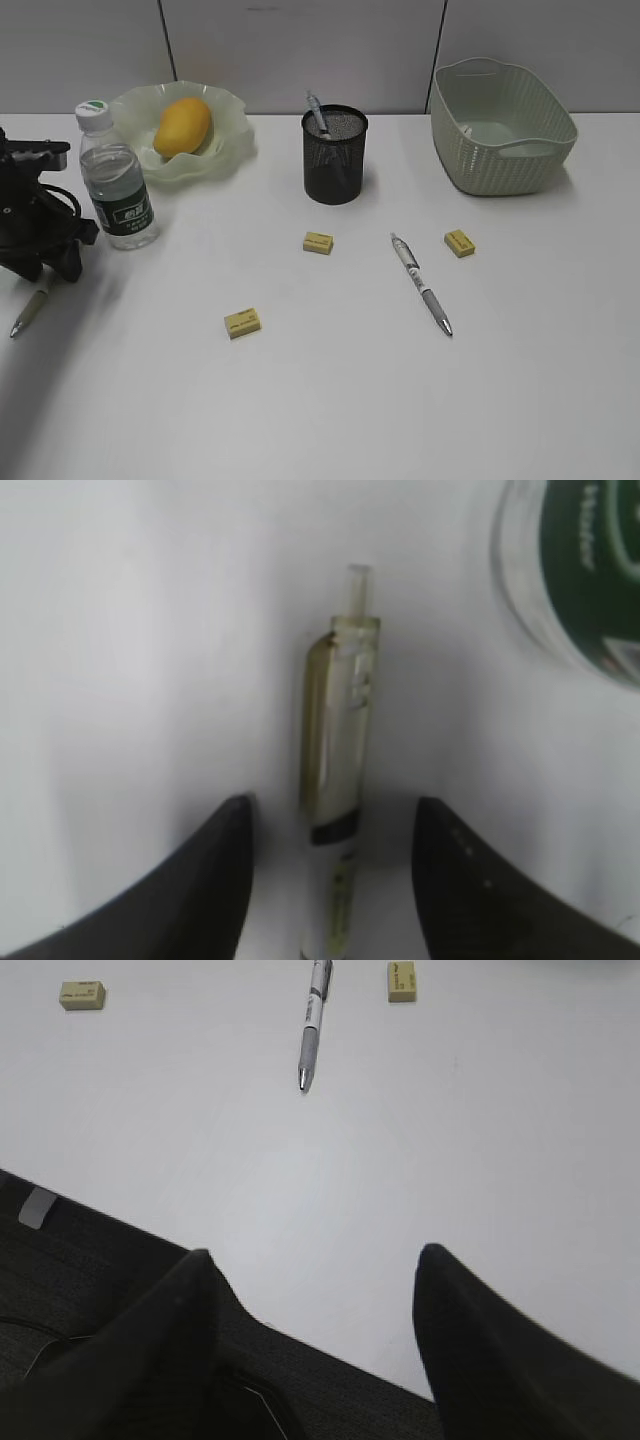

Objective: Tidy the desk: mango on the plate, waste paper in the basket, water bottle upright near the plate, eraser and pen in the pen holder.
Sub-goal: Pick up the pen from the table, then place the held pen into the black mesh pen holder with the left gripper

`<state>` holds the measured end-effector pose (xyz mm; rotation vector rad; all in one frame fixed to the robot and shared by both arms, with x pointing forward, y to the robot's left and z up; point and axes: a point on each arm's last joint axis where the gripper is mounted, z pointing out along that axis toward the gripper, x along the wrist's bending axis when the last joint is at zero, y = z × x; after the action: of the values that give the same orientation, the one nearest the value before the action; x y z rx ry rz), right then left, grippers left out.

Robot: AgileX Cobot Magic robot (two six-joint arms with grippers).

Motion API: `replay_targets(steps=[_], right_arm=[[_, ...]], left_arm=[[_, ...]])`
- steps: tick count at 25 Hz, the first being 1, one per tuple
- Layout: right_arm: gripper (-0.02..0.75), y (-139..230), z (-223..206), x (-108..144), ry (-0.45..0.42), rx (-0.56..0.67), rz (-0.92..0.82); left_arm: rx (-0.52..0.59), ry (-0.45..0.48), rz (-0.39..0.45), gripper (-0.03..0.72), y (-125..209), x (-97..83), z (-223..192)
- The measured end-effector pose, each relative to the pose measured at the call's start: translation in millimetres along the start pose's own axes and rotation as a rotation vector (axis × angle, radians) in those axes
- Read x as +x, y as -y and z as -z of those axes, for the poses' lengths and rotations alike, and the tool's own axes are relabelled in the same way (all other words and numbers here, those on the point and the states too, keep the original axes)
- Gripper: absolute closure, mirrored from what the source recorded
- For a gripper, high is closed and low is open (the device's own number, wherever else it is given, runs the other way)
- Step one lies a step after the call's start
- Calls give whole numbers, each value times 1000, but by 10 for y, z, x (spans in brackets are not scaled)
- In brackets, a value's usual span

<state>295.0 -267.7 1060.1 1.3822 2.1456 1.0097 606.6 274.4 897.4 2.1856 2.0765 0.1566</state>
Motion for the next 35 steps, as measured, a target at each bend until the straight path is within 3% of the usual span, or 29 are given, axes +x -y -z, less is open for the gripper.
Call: replay_targets(steps=[5, 11, 13, 24, 30, 35], right_arm=[[248, 0, 0, 0, 0, 0, 0], [248, -1, 0, 0, 0, -1, 0], [248, -1, 0, 0, 0, -1, 0], [248, -2, 0, 0, 0, -2, 0], [248, -3, 0, 0, 0, -3, 0], [248, -3, 0, 0, 0, -3, 0]], left_arm=[[9, -6, -8, 322, -11, 6, -31], [17, -15, -12, 546, -17, 34, -32], [19, -16, -13, 577, -16, 38, -30], [81, -24, -20, 577, 76, 44, 194], [-51, -43, -33, 578, 83, 65, 760], [-237, -58, -39, 578, 74, 75, 1377]])
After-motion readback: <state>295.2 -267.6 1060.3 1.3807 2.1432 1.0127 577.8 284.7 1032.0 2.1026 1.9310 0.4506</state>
